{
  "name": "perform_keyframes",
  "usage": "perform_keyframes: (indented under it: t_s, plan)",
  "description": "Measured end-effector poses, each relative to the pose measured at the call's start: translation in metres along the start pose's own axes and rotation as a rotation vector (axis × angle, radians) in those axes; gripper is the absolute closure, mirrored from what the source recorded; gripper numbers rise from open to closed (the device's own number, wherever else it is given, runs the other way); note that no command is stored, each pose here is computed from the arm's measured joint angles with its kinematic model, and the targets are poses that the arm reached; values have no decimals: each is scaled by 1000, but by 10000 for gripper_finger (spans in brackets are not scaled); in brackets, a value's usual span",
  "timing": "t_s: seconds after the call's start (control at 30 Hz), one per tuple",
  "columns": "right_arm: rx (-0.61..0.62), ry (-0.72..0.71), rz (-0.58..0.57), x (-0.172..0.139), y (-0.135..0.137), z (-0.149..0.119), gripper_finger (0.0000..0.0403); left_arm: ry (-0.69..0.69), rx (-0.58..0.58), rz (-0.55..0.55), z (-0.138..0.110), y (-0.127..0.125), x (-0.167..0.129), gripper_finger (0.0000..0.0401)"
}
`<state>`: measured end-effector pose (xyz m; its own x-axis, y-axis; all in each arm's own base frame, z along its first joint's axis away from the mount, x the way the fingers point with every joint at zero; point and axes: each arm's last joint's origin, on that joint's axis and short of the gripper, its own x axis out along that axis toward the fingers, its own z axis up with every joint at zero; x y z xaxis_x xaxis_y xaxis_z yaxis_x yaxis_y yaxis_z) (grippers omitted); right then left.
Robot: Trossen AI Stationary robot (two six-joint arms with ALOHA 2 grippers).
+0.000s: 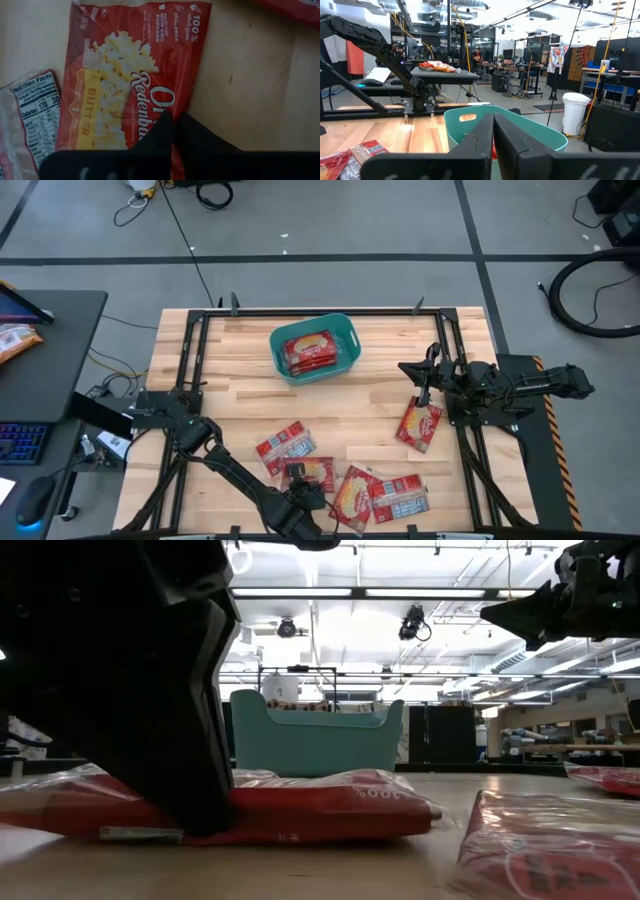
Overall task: Sort popcorn bags into baskets
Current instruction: Put the red popcorn bag into the green bin
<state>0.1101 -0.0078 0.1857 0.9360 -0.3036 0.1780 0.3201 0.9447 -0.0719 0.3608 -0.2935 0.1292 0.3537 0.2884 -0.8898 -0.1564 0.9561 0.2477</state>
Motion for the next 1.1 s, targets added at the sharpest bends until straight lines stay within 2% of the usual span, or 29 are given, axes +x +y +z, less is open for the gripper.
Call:
perform_keyframes:
  t_s: [0.2, 0.37, 0.57, 0.8, 1.1]
  plan:
    - [0, 0, 0, 0, 0, 0, 383, 30, 25, 42, 5, 4, -10, 385]
    - [0, 0, 0, 0, 0, 0, 383, 81, 50, 106, 15, 17, -30, 397]
    - [0, 0, 0, 0, 0, 0, 383, 69, 46, 182, 35, 37, -51, 398]
    - [0, 0, 0, 0, 0, 0, 383, 19, 82, 290, 61, 68, -67, 398]
    - [0, 0, 0, 0, 0, 0, 383, 21, 225, 366, 92, 116, -65, 398]
